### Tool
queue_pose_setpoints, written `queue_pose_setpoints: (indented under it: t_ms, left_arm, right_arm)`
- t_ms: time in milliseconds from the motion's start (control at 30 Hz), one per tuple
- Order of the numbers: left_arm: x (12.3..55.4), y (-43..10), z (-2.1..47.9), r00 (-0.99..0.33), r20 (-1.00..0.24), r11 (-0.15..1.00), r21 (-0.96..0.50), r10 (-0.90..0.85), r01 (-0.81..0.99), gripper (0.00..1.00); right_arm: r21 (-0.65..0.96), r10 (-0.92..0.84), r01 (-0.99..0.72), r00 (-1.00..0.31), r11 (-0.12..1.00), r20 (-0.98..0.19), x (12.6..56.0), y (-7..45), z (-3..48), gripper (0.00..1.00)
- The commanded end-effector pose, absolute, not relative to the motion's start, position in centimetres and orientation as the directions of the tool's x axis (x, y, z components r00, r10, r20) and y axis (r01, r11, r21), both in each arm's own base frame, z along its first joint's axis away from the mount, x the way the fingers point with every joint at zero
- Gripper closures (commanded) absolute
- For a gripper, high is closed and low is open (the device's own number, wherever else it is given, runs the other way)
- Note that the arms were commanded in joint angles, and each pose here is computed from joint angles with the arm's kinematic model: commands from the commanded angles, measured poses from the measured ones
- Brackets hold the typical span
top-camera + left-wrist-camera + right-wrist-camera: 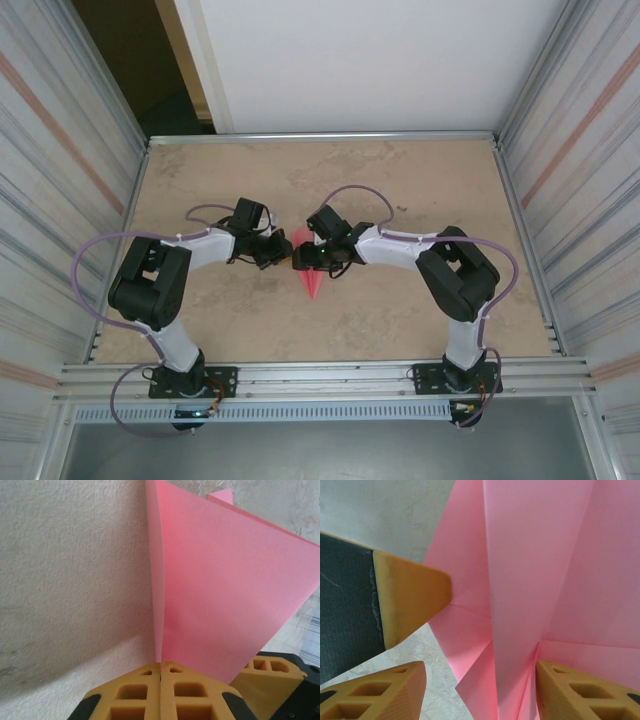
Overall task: Fold a paper plane with a square sheet of paper (pick it up from the middle)
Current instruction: Move the paper plane to the top-center of the table.
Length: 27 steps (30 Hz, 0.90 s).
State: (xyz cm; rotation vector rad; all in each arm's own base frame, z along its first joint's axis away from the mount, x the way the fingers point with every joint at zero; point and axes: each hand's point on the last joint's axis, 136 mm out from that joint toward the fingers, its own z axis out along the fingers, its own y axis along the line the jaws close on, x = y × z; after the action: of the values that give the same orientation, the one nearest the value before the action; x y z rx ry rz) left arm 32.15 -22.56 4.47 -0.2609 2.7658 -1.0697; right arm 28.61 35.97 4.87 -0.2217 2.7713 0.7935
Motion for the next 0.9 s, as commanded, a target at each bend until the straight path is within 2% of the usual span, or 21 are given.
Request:
queue_pose_setpoints:
  t_ms: [0, 200, 433, 733, 867]
  left_arm:
    - [32.1, -22.7, 5.7, -0.972, -0.117, 0.729, -0.681, -0.203, -0.07, 0.95]
    - [32.1, -22.6, 5.7, -0.972, -0.117, 0.732, -0.677, -0.205, -0.073, 0.95]
    - [32.1, -22.7, 5.8, -0.971, -0.118, 0.732, -0.678, -0.206, -0.073, 0.95]
    - [32.0, -22.7, 5.8, -0.972, -0.116, 0.73, -0.68, -0.206, -0.074, 0.95]
    - [31.9, -22.6, 5.9, -0.971, -0.116, 0.729, -0.68, -0.209, -0.076, 0.94]
  right_arm:
    - [0.474, -0.087, -0.204, -0.963, 0.857, -0.257, 28.3, 36.2, 4.5, 0.44]
    - [0.418, -0.051, -0.154, -0.968, 0.895, -0.247, 28.3, 35.3, 3.9, 0.5]
    - [0.387, -0.035, -0.128, -0.97, 0.913, -0.239, 28.4, 35.1, 3.5, 0.61]
    - [0.35, -0.032, -0.116, -0.971, 0.93, -0.235, 28.2, 34.9, 3.1, 0.61]
    - [0.335, -0.019, -0.095, -0.975, 0.937, -0.221, 28.2, 34.6, 2.7, 0.71]
